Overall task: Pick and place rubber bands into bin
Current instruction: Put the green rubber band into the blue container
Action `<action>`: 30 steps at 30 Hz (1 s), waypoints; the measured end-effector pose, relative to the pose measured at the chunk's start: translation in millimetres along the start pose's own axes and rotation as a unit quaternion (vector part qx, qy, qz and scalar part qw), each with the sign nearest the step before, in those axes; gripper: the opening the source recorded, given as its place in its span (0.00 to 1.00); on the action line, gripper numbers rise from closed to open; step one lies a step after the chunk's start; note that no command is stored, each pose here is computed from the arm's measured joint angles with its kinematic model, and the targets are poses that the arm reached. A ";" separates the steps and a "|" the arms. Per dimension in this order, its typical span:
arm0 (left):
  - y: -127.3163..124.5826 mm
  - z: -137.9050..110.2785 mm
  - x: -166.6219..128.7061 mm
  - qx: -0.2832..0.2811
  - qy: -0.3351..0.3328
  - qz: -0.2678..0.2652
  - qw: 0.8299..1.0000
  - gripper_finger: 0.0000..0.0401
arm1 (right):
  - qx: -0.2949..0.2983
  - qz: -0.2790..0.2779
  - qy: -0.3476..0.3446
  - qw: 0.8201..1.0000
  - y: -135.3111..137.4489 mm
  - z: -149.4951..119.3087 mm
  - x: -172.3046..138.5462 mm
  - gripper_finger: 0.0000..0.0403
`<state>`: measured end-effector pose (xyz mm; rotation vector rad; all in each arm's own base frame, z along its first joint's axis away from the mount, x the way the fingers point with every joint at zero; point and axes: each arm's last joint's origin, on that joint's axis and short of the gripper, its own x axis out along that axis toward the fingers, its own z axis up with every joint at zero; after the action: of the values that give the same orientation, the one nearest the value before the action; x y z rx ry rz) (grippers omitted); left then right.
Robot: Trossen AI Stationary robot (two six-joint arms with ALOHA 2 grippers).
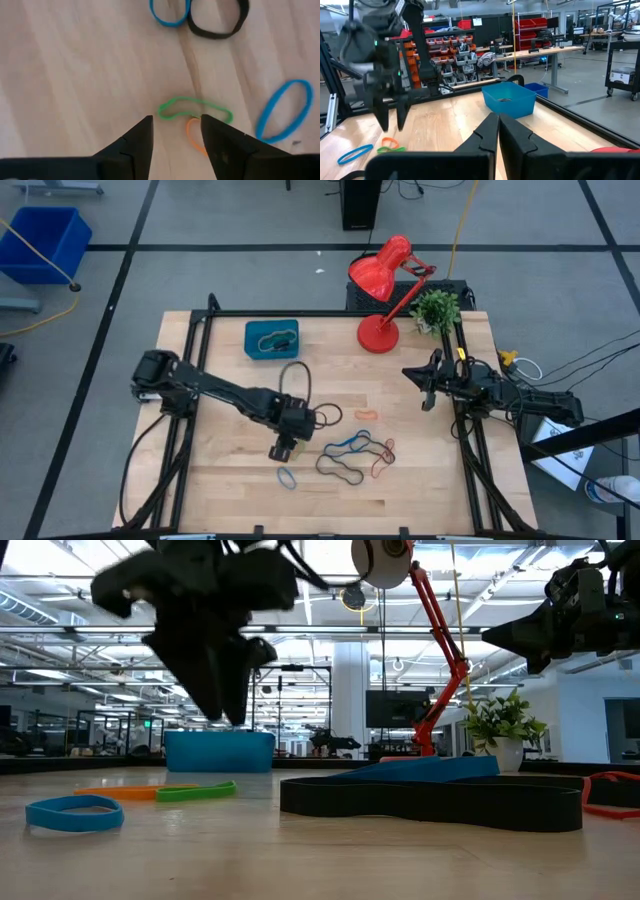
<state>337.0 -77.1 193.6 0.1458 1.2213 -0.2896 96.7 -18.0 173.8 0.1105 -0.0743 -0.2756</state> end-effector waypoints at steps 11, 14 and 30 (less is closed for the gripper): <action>17.0 -5.8 38.0 -0.030 0.055 0.022 0.998 0.31 | 0.000 0.000 -0.001 1.000 0.0 0.3 0.0 0.02; 17.6 -5.3 39.6 -0.033 0.051 0.003 0.998 0.30 | 0.000 0.000 -0.001 1.000 0.1 0.2 0.0 0.02; 15.8 -4.2 57.5 -0.052 0.055 -0.025 0.997 0.30 | 0.000 0.000 0.003 1.000 0.0 -0.6 0.3 0.02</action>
<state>355.8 -69.1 137.4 0.0416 1.3470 -0.2641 97.0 -18.0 173.2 0.1106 -0.0679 -0.2760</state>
